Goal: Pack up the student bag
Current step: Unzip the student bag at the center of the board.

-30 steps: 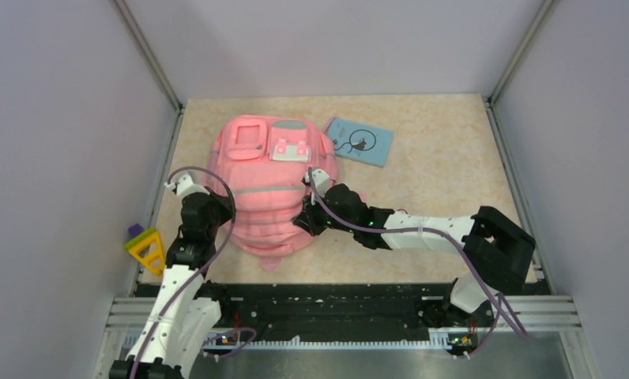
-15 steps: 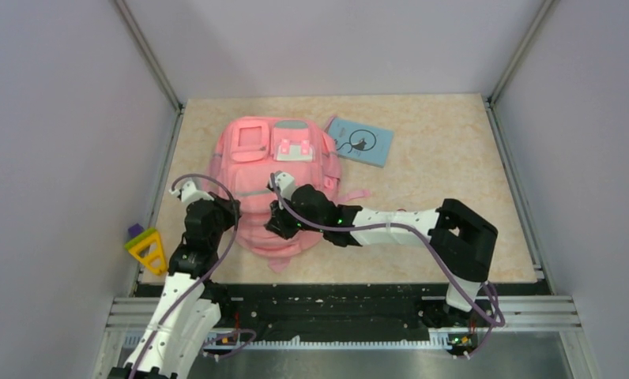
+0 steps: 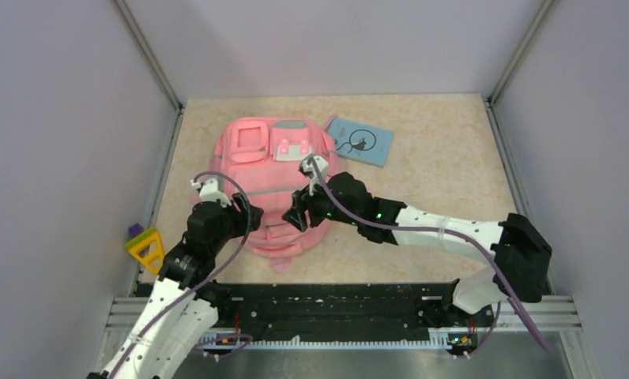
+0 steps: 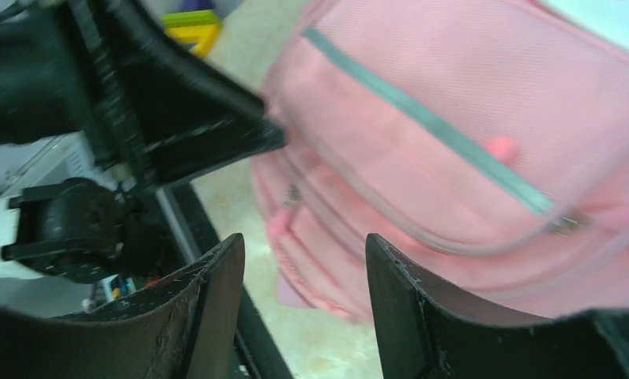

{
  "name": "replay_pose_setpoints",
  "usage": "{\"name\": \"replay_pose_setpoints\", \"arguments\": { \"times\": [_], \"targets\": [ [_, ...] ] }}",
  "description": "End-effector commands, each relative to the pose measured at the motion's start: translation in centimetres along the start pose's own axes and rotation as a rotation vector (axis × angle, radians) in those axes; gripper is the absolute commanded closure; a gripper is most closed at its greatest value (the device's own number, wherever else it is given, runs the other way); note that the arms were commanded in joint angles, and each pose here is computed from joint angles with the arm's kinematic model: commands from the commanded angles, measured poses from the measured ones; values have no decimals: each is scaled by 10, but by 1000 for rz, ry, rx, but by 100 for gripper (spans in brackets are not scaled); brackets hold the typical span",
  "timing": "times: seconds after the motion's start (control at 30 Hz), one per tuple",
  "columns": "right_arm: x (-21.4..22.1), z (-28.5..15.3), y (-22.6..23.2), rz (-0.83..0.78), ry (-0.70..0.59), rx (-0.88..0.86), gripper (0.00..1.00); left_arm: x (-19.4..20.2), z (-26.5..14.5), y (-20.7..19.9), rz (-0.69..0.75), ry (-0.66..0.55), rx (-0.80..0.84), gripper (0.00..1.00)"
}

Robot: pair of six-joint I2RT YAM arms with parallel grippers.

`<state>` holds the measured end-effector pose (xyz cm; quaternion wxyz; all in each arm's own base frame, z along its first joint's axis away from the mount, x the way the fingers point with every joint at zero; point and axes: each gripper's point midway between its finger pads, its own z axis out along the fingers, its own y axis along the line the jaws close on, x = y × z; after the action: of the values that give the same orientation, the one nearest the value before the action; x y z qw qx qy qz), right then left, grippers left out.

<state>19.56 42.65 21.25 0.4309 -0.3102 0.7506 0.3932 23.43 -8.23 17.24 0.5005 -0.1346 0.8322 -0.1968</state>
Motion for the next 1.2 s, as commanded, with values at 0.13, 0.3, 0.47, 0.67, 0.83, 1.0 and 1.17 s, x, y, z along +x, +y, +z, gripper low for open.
{"name": "replay_pose_setpoints", "arguments": {
  "times": [0.13,0.3,0.47,0.67,0.83,1.0,1.17],
  "targets": [
    [7,-34,-87,113,-14,190,40,71,-16,-45,32,296,174,41],
    [17,-33,-93,140,-21,193,36,83,-13,-38,31,334,108,42],
    [32,-25,-87,202,-33,139,36,82,-11,-23,54,317,18,44],
    [44,-18,-84,248,-35,108,39,87,-5,-20,69,327,7,46],
    [48,-16,-84,297,-75,103,39,85,2,-29,50,306,37,52],
    [58,-13,-87,341,-92,124,37,82,6,-28,44,280,28,65],
    [66,-6,-83,407,-112,88,36,83,6,-24,40,272,17,84]
  ]
}}
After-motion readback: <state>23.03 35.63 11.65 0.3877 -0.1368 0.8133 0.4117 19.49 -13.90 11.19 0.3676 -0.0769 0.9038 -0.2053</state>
